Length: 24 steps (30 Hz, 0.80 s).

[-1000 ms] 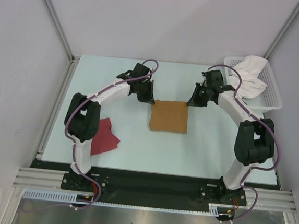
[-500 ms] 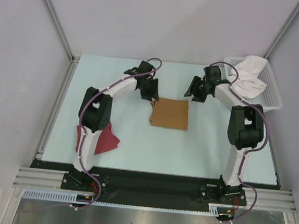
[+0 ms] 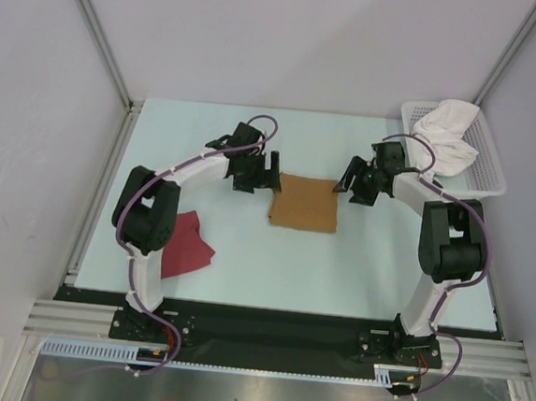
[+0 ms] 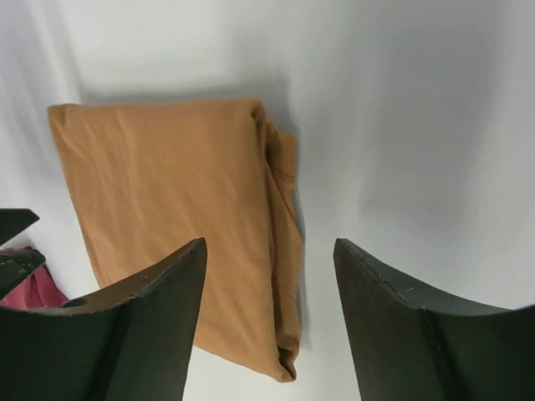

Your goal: Fold and stack the tank tops

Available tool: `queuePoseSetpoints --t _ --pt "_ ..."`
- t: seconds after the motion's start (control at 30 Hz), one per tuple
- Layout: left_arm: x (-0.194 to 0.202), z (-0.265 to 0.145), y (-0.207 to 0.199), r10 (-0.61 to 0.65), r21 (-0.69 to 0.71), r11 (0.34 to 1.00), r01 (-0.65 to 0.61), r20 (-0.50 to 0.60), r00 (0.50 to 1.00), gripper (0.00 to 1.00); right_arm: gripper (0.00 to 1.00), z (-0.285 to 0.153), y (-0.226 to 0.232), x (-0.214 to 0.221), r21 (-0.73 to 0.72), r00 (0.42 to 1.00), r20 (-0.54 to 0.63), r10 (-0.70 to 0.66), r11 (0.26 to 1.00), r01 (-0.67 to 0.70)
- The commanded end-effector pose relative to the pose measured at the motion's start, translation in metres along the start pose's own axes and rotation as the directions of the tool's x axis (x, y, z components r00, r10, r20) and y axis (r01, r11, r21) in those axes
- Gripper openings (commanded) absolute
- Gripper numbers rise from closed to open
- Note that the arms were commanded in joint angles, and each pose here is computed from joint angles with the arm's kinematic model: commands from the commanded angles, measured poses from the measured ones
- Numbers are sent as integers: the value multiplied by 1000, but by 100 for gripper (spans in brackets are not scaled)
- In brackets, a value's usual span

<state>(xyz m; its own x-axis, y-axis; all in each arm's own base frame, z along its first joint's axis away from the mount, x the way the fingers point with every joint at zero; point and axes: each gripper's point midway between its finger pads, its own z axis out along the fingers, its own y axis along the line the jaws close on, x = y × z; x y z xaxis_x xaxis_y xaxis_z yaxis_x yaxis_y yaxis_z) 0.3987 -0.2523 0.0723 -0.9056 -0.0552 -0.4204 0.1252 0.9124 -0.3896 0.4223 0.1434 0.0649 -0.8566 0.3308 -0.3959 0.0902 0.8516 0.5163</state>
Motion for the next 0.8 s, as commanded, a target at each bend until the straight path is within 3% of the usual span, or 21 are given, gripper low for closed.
queuePoseSetpoints --t 0.0,0.27,0.33,0.47,0.77 --pt "-4 0 -26 -2 112 994 -4 51 999 91 70 -1 16 -3 -90 999 24 -27 995 29" --pt "0 35 -34 -14 113 994 13 10 1000 91 74 31 5 20 37 994 -47 -96 995 98" --pt "3 42 -30 -24 96 995 24 0 1000 84 73 35 -5 25 154 991 -49 -127 979 133" --pt "12 54 -28 -48 77 996 49 -17 999 63 64 42 -14 29 195 993 -53 -107 974 116" --pt "13 62 -30 -56 46 997 55 8 998 61 56 48 -15 34 182 993 -61 -99 977 109"
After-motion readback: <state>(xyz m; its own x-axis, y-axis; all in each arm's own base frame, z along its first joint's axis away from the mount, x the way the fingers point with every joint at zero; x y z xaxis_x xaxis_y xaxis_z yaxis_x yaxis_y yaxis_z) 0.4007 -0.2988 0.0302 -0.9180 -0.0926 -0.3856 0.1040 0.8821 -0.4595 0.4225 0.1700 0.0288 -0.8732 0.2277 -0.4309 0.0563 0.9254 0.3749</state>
